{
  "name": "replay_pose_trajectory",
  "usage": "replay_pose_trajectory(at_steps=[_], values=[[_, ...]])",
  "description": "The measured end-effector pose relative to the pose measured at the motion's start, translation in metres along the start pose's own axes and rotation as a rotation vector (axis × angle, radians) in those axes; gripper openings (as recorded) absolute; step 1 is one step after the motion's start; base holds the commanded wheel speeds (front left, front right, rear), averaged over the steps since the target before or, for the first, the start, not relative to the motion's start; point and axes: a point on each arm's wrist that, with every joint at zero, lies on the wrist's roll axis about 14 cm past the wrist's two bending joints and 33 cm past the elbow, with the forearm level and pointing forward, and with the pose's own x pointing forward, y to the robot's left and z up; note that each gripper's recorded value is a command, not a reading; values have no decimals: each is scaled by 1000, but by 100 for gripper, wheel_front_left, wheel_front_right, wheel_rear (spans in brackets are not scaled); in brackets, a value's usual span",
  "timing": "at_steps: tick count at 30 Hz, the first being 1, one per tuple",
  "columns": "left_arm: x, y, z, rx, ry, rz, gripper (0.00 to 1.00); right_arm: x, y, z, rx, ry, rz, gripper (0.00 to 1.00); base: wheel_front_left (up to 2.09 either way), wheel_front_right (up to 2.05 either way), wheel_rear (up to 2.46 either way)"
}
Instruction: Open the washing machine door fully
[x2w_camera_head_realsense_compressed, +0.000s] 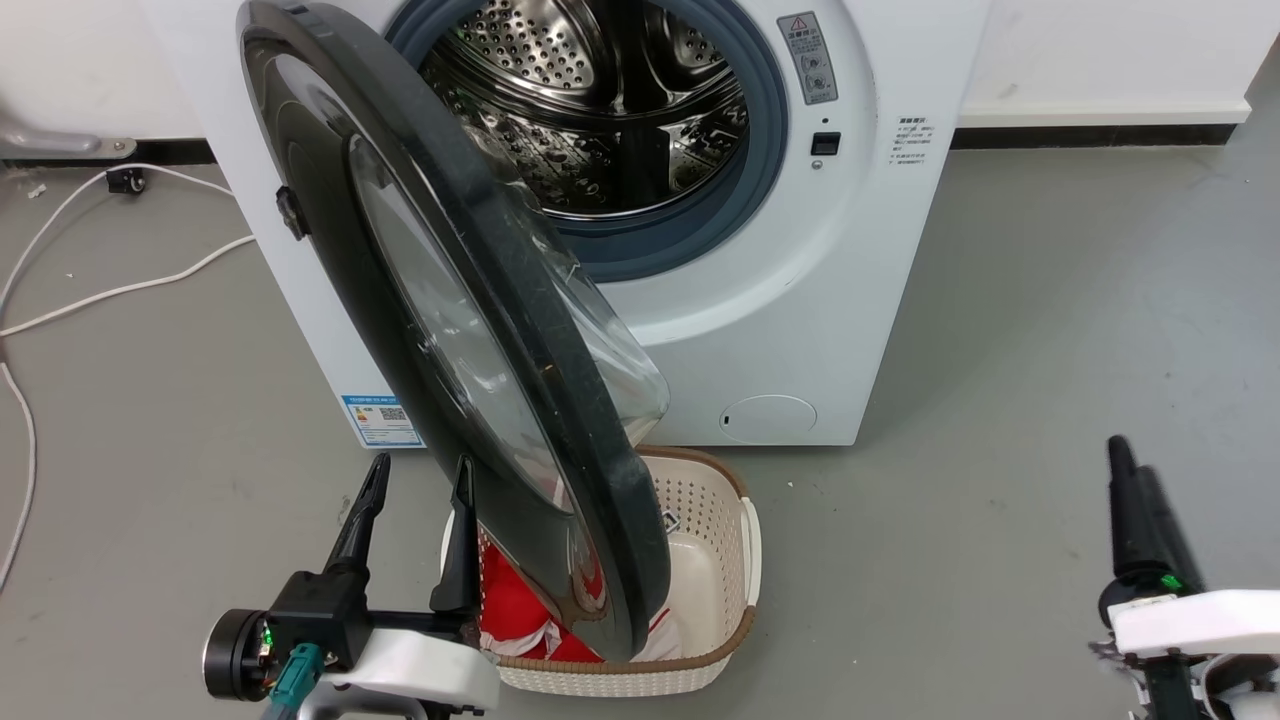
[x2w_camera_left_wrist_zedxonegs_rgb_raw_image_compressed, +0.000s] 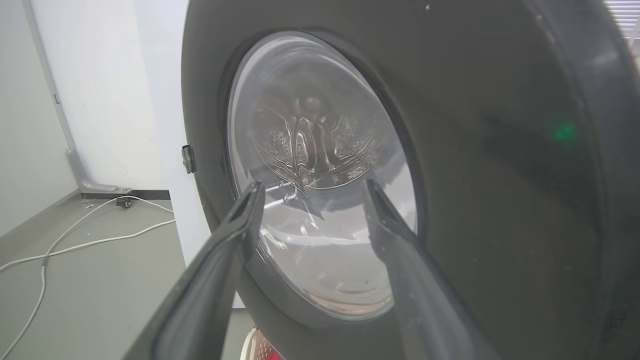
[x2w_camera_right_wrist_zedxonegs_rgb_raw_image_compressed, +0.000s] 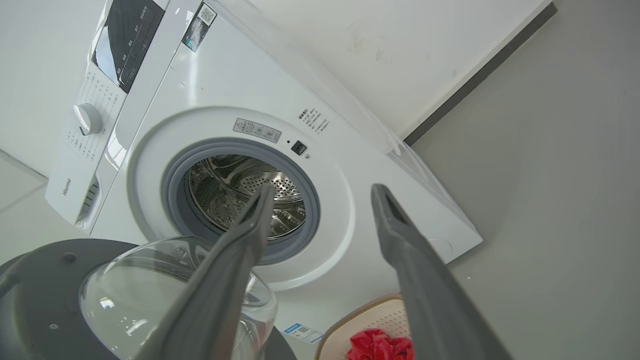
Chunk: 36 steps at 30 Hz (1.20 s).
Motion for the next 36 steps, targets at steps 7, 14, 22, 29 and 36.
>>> replay_pose_trajectory(at_steps=[7, 14, 22, 29, 36], values=[[-1, 0, 1, 5, -1, -2, 100, -7, 31, 36, -425, -161, 92, 100, 0, 0, 0], [-1, 2, 0, 12, 2, 0, 100, -21, 58, 38, -788, -185, 157, 100, 0, 0, 0], [1, 2, -2, 16, 6, -5, 100, -37, 60, 9, -961, -71, 186, 100, 0, 0, 0], [1, 1, -2, 22, 7, -10, 100, -40, 50, 8, -905, -55, 156, 100, 0, 0, 0], [1, 0, -3, 23, 9, -15, 100, -41, 47, 8, -891, -55, 146, 100, 0, 0, 0]])
